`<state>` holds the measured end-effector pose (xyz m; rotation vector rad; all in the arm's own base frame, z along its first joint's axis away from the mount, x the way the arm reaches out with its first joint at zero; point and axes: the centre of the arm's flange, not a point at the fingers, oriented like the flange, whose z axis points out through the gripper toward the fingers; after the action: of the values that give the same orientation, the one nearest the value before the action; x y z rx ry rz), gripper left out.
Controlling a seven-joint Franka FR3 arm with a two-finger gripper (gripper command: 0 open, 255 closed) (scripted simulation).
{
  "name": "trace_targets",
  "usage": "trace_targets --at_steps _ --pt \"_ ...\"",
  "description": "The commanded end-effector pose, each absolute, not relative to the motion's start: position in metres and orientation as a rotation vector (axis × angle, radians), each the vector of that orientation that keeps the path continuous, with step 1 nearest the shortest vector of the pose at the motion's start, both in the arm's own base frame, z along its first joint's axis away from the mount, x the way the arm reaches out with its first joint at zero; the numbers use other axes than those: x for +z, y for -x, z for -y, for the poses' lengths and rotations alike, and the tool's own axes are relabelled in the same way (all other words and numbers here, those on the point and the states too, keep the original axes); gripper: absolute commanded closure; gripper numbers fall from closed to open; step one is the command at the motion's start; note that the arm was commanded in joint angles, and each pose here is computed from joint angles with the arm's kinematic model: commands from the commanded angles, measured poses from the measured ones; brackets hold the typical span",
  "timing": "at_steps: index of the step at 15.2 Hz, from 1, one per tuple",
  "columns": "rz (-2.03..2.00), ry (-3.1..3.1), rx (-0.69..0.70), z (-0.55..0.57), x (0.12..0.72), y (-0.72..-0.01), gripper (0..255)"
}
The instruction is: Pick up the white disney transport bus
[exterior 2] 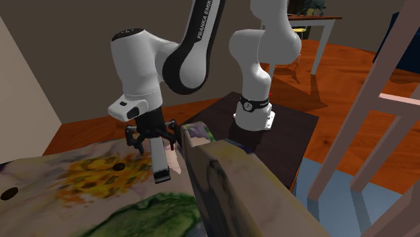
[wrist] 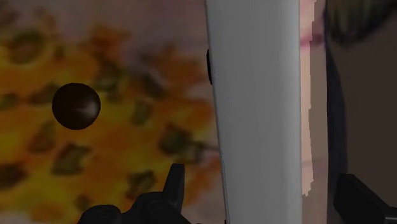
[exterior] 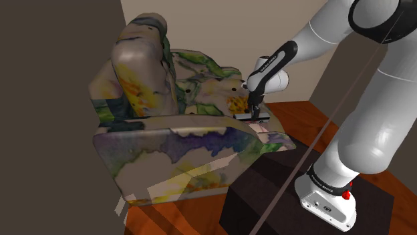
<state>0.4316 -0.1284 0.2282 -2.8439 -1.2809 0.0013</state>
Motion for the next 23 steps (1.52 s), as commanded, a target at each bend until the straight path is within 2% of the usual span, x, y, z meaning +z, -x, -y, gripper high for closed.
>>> trace_targets --at_steps 1,5,6,15,23 --pt "1.282 2.844 0.001 0.129 0.217 -0.431 0" --pt "1.282 2.844 0.001 0.129 0.204 -0.431 0" --pt "1.282 2.844 0.001 0.129 0.203 -0.430 255" --pt "1.282 2.844 0.001 0.129 0.204 -0.431 255" --pt "1.282 2.844 0.001 0.129 0.246 -0.431 255"
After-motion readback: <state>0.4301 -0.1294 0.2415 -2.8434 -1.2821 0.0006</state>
